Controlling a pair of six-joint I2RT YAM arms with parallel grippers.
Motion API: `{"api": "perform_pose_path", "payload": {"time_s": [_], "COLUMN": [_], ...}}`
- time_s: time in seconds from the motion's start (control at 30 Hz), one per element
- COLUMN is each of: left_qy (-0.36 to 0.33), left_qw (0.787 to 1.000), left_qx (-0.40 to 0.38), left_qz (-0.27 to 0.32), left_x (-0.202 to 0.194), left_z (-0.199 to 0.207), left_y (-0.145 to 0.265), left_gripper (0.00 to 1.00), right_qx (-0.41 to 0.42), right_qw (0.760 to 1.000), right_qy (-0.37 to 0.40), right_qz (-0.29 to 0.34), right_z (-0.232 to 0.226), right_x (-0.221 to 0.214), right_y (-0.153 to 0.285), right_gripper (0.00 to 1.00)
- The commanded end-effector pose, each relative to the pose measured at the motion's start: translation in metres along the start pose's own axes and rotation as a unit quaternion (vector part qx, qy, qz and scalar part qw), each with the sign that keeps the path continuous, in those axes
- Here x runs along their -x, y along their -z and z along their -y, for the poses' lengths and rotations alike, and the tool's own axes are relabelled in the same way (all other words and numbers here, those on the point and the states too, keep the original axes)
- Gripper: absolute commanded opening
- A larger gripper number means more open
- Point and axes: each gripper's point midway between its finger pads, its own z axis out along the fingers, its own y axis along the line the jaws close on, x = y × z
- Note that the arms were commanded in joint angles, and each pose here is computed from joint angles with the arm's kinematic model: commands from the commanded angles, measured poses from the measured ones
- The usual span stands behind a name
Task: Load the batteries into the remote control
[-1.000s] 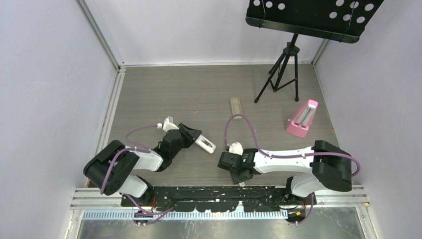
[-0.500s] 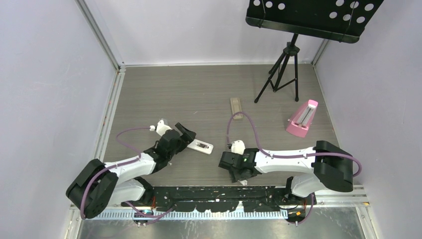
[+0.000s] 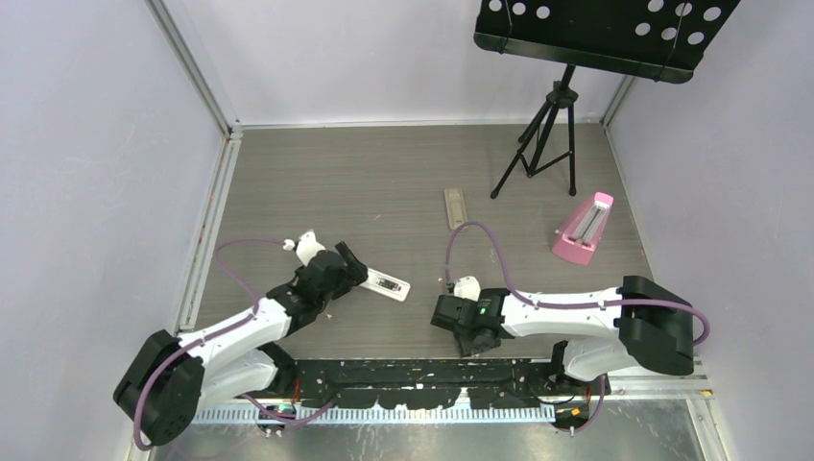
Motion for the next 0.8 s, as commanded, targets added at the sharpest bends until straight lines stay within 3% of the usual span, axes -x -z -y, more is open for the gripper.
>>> {"api": "perform_pose_path", "payload": {"time_s": [0.0, 0.27, 0.5, 0.77], "left_qy": [-0.052, -0.073, -0.08, -0.081], "left_qw": [0.998, 0.989, 0.974, 0.966], "left_qx": [-0.038, -0.13, -0.213, -0.24], "left_qz": [0.009, 0.012, -0.019, -0.044], "left_x": [0.016, 0.026, 0.012, 0.002], "left_z": [0.02, 0.056, 0.085, 0.097], "left_y": [0.014, 0.037, 0.045, 0.042], "left_gripper": [0.87, 0.84, 0.84, 0.83], "right_qx": [0.017, 0.008, 0.002, -0.024], "right_qw": [1.0, 1.0, 0.998, 0.991], "right_qy": [0.005, -0.004, -0.048, -0.095], "right_qz": [-0.015, -0.017, 0.037, 0.094], "right_z": [-0.006, -0.007, -0.006, -0.001], "right_x": [-0.005, -0.005, 0.022, 0.07], "right_y": [0.0, -0.008, -0.012, -0.031], "right_gripper": [0.43, 0.3, 0.23, 0.12]}}
